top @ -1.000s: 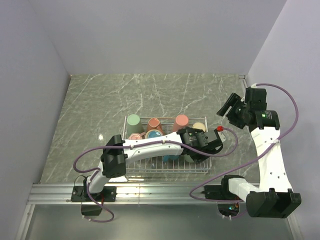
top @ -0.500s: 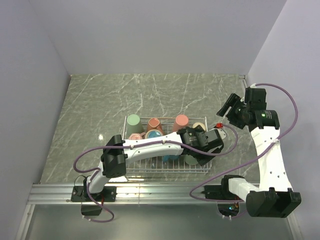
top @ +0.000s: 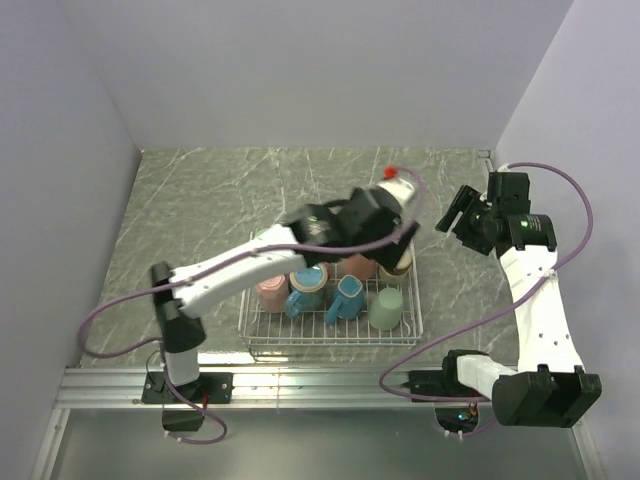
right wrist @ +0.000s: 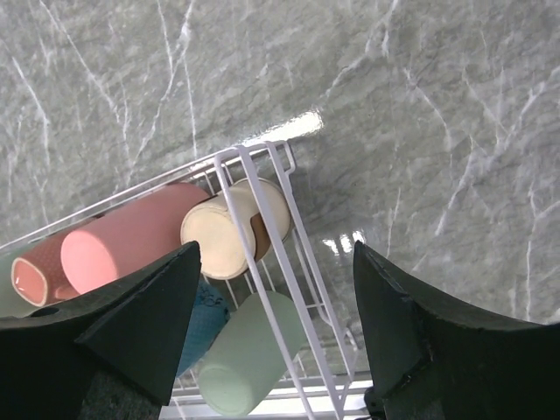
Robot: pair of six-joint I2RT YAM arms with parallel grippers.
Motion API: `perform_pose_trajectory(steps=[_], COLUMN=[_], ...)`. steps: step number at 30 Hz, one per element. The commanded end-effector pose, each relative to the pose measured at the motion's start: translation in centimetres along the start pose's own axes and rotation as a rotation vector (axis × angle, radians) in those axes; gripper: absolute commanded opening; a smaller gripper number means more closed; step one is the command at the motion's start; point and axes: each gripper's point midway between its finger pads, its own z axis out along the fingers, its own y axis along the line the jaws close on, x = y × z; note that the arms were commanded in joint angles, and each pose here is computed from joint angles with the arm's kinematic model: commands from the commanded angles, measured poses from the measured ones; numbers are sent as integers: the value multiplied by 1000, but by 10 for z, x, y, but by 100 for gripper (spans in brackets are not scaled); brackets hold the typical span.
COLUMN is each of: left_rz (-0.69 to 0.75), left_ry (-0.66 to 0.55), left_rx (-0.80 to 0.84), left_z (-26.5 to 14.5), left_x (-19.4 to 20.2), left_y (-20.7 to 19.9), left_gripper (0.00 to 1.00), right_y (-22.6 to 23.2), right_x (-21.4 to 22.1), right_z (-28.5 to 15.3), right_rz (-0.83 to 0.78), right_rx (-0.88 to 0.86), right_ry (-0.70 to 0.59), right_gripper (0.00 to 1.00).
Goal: Load the cups into the dish rack
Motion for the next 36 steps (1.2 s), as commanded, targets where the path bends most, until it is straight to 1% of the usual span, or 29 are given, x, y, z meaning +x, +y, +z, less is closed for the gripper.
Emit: perform_pose_trajectory(steps=[1,2,3,4,5,7,8,9,10,11,12,14,15,16,17,18,19,20,21,22,23,24,26,28,29,31,34,35,36], left_rz=[-137,-201,-224,-282,-323,-377,-411,-419,-436,-459,-472,-538,-561,-614,-647,-666,-680,-685,-682,-684,-684,-675,-626,-596,-596,-598,-623,-631,-641], left_ry=[-186,-234,-226,-269,-331,-358,-432,-427,-447,-505,-498,-553,-555,-585,-626,-632,-640,-664,-658,-660,-669,-636,-637,-588,-616,-597,-701,-704,-739], left_rx=[0,-21,-40,-77,-125,-236,-266,-329,-382,-400,-472,-558,-602,-679,-716,-748,-790,-805,-825,-865,-865,-873,-885,-886,-881,-901,-932,-941,-949], left_z=[-54,-72,-71,-77,-99,-105,-127,-125,-131,-150,-149,-172,-171,-181,-197,-192,-198,-207,-199,-204,-207,-197,-197,-181,-180,-167,-157,-149,-144], left_x=[-49,-60,-53,-61,-67,-56,-62,-48,-44,-47,-32,-22,-10,-1,7,20,31,36,49,58,64,80,87,107,106,129,144,152,156], left_y=[35,61,75,100,121,164,180,197,219,230,246,275,288,310,321,331,346,351,358,369,372,376,383,389,391,397,414,419,424], left_gripper=[99,99,99,99,99,99,99,99,99,99,99,99,99,99,99,99,99,99,99,99,99,99,99,99,99,99,99,99,99], right_y=[7,10,14,16,19,24,27,29,32,34,37,43,45,48,50,51,53,52,54,53,53,53,53,52,52,51,61,62,65], right_x=[-22,-23,-21,-20,-20,-16,-15,-14,-12,-12,-12,-11,-11,-12,-12,-13,-14,-16,-15,-14,-13,-12,-7,-7,-7,-8,-1,1,4], right_z=[-5,-5,-5,-4,-4,-3,-5,-5,-6,-8,-9,-13,-14,-17,-19,-21,-24,-25,-27,-26,-27,-26,-22,-22,-21,-20,-19,-18,-17], right_rz=[-38,-40,-44,-46,-51,-60,-67,-73,-77,-81,-85,-98,-108,-114,-118,-122,-128,-130,-137,-138,-142,-147,-151,-150,-150,-150,-176,-180,-185], right_rx=[-20,-31,-57,-68,-87,-124,-140,-152,-167,-181,-195,-229,-240,-252,-260,-265,-272,-270,-275,-273,-275,-276,-275,-272,-269,-264,-287,-290,-298], right_ry=[-68,-71,-63,-57,-62,-48,-53,-55,-49,-55,-56,-61,-64,-73,-76,-82,-90,-98,-101,-101,-104,-99,-85,-82,-81,-77,-55,-48,-36], right_gripper=[77,77,77,77,77,77,77,77,77,77,77,77,77,77,77,77,77,77,77,77,77,77,77,77,77,77,77,77,77])
